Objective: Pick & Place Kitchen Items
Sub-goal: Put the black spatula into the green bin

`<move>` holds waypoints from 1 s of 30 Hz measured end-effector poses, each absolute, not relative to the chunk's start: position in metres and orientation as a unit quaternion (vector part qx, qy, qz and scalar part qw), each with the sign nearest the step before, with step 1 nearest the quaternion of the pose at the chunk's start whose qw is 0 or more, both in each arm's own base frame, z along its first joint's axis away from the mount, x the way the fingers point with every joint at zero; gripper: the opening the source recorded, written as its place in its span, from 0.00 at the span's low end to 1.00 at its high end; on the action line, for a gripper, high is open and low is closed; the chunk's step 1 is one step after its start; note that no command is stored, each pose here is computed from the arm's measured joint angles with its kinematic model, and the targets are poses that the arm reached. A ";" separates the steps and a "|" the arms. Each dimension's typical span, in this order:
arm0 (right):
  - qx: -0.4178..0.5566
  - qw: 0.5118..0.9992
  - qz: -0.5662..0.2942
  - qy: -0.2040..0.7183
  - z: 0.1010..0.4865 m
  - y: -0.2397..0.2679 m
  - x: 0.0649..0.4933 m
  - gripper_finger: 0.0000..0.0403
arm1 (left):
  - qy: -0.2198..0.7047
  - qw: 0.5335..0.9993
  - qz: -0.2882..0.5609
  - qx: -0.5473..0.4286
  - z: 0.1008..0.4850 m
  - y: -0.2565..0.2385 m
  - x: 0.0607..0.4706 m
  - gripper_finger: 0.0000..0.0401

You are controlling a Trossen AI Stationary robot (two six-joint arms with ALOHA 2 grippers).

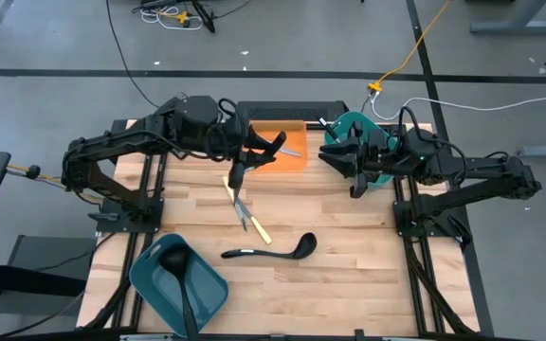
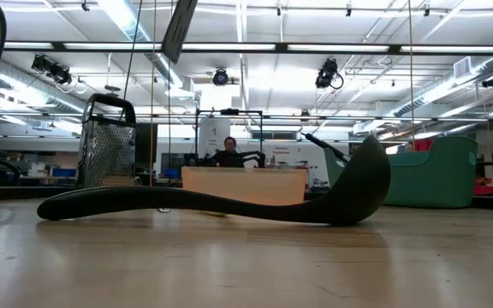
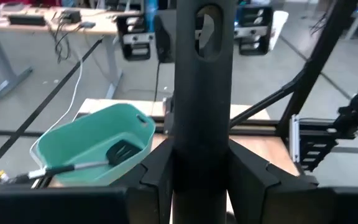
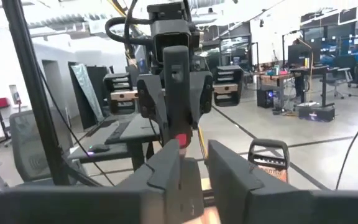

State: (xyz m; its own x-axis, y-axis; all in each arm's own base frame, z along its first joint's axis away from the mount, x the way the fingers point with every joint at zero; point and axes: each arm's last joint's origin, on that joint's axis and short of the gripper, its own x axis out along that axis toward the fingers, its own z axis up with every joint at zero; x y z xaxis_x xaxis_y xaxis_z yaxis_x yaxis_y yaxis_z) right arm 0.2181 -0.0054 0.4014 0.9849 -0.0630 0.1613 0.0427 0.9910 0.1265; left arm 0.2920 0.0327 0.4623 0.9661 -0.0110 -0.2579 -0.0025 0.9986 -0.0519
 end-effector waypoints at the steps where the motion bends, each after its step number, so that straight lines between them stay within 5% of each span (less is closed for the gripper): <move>1: 0.061 0.994 -0.026 -0.085 0.402 -0.005 0.218 0.26 | 0.123 0.992 -0.005 -0.025 0.464 0.033 0.292 0.30; 15: 0.077 0.993 -0.025 -0.089 0.404 -0.005 0.218 0.57 | 0.113 0.993 -0.011 -0.022 0.466 0.032 0.293 0.30; 30: 0.045 0.997 -0.024 -0.059 0.460 -0.006 0.238 0.78 | 0.102 0.995 -0.011 -0.020 0.468 0.033 0.293 0.30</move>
